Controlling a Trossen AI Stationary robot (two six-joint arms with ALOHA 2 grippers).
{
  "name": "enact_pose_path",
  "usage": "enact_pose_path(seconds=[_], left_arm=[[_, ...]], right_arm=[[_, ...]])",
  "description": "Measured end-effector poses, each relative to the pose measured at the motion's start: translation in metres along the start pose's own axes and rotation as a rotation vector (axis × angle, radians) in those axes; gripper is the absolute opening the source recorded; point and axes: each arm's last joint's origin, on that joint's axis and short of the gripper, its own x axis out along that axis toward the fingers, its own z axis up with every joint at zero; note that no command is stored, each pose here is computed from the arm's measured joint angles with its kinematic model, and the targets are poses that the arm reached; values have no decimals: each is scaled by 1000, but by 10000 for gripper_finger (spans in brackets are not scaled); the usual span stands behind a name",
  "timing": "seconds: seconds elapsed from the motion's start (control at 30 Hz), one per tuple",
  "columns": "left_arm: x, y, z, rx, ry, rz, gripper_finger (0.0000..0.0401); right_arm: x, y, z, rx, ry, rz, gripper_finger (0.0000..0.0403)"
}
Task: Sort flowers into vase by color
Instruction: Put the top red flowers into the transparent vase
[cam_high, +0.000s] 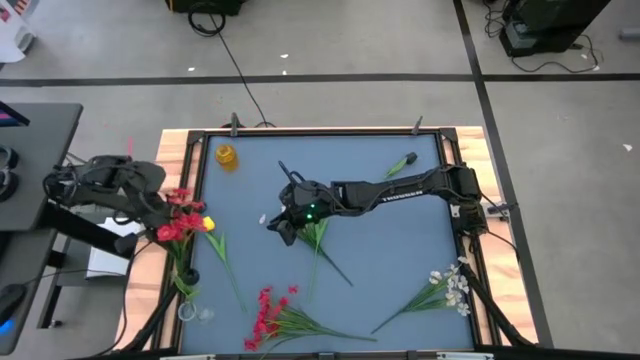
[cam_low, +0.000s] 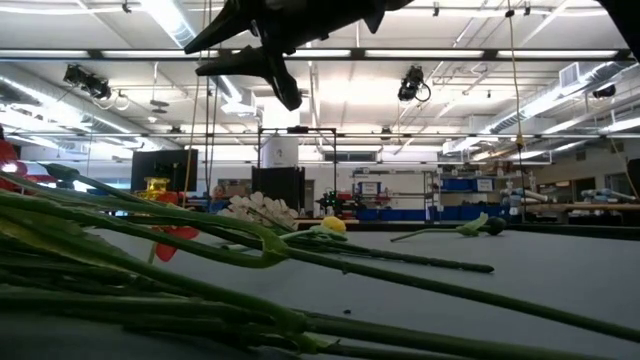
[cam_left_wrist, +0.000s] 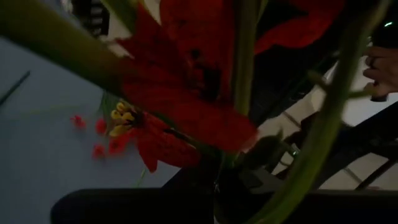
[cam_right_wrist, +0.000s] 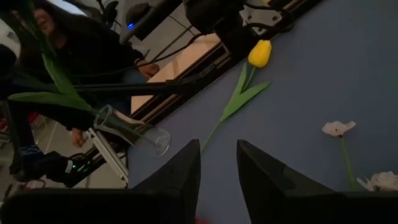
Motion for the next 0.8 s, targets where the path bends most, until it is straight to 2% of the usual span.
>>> enact_pose_path(seconds=[0.47, 0.67, 0.8], left_arm=[[11, -13, 12, 31, -30, -7, 9], [16, -18, 10, 56, -2, 24, 9], [25, -19, 6, 67, 79, 48, 9]], right_arm=[[0, -3, -3, 2, 41, -23, 114], [0, -3, -4, 2, 53, -20, 114], [0, -3, -5, 1, 60, -20, 114]])
